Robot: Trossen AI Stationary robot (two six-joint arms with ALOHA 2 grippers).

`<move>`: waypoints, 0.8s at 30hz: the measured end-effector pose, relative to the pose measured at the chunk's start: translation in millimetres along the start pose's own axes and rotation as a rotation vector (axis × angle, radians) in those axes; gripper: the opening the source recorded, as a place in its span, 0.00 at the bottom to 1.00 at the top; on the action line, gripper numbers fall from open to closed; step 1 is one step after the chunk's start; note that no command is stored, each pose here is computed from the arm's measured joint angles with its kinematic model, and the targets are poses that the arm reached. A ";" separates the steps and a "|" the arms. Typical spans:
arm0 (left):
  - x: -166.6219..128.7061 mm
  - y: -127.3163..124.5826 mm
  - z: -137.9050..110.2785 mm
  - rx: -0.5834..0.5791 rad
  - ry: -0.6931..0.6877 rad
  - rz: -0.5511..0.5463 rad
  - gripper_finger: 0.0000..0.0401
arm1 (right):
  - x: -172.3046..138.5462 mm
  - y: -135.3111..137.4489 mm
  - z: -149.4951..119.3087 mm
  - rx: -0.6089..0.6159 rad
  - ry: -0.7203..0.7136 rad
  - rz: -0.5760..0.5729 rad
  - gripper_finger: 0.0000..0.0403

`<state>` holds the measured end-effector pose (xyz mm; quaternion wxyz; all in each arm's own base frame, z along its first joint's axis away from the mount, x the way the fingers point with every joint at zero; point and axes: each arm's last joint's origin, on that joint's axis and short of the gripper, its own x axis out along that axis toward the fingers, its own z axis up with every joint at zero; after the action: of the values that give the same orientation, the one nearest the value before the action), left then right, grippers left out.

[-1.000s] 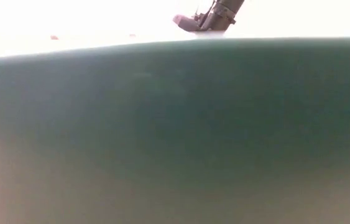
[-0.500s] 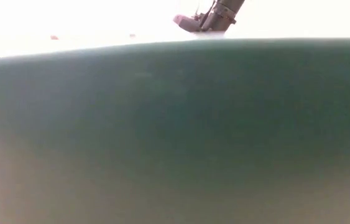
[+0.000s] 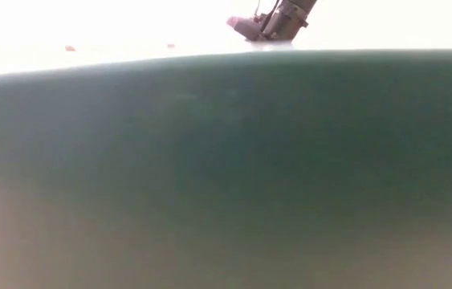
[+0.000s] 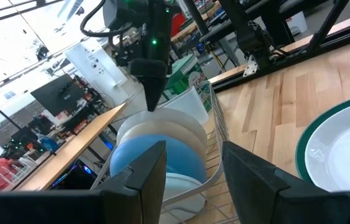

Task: Sort dishes
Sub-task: Put the green patterned plate in the dish rack

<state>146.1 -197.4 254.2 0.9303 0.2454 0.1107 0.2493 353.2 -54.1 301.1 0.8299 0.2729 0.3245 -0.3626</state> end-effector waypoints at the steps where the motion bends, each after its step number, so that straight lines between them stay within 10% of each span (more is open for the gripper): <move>1: 0.0 0.0 0.0 0.000 0.000 0.000 0.36 | -0.1 0.2 -0.2 -0.001 0.000 0.001 0.39; 24: -0.5 0.0 0.0 0.001 -0.001 -0.002 0.36 | -5.7 -2.3 -7.2 -0.012 0.071 -0.012 0.45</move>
<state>145.7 -197.6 254.2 0.9304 0.2459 0.1107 0.2484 345.9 -48.1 300.2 0.8172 0.2788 0.3575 -0.3558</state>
